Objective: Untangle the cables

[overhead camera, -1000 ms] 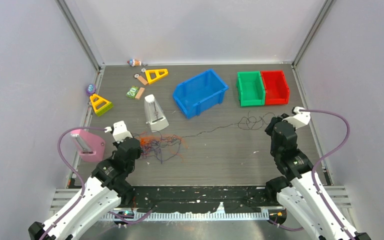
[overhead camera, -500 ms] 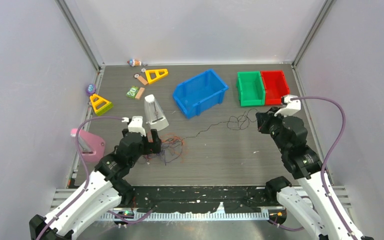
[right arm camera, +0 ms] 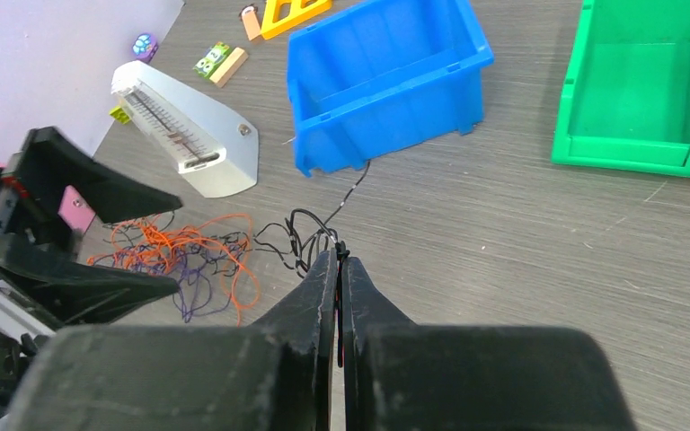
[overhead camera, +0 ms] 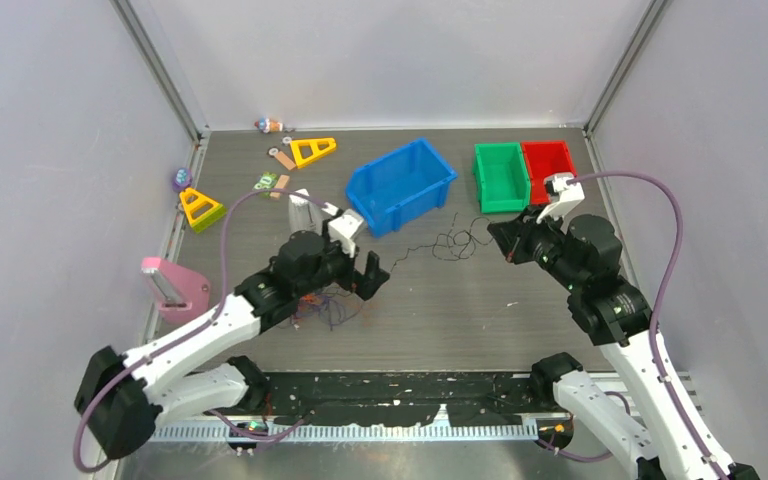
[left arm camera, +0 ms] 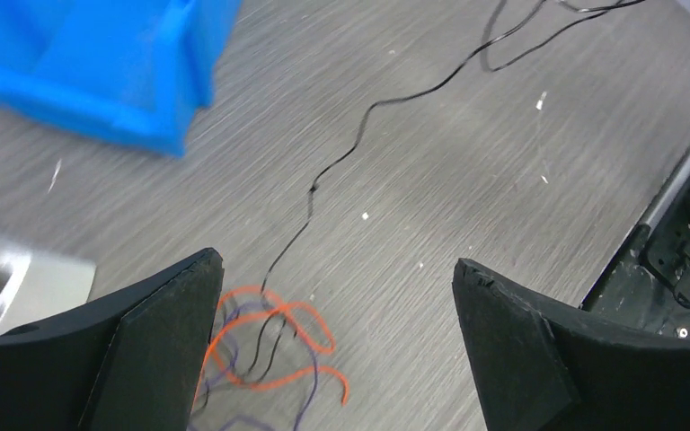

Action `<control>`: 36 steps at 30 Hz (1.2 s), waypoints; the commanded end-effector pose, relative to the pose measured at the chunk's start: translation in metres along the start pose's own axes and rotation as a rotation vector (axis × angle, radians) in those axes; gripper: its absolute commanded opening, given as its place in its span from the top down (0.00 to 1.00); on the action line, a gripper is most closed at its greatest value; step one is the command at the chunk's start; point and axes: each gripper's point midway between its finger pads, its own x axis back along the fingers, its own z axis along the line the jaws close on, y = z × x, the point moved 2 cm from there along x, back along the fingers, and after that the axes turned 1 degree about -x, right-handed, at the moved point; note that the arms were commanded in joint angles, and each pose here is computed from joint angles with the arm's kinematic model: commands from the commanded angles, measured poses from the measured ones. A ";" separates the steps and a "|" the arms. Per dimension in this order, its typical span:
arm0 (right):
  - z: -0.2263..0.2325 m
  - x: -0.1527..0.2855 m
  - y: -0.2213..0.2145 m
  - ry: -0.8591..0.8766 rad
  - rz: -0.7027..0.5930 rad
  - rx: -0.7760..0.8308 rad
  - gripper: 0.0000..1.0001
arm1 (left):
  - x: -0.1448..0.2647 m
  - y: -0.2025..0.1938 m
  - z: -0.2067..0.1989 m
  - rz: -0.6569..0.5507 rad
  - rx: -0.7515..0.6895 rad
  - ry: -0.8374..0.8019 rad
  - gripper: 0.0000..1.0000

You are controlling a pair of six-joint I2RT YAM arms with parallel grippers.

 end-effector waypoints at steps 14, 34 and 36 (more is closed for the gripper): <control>-0.022 0.015 0.034 -0.193 -0.110 -0.017 0.95 | -0.112 0.020 -0.027 -0.020 -0.099 0.048 1.00; -0.104 0.042 0.005 -0.663 -0.246 -0.100 0.95 | -0.011 0.004 0.064 -0.022 0.148 0.351 1.00; -0.120 0.053 0.000 -0.781 -0.265 -0.127 0.95 | 0.004 0.006 0.086 -0.004 0.218 0.478 1.00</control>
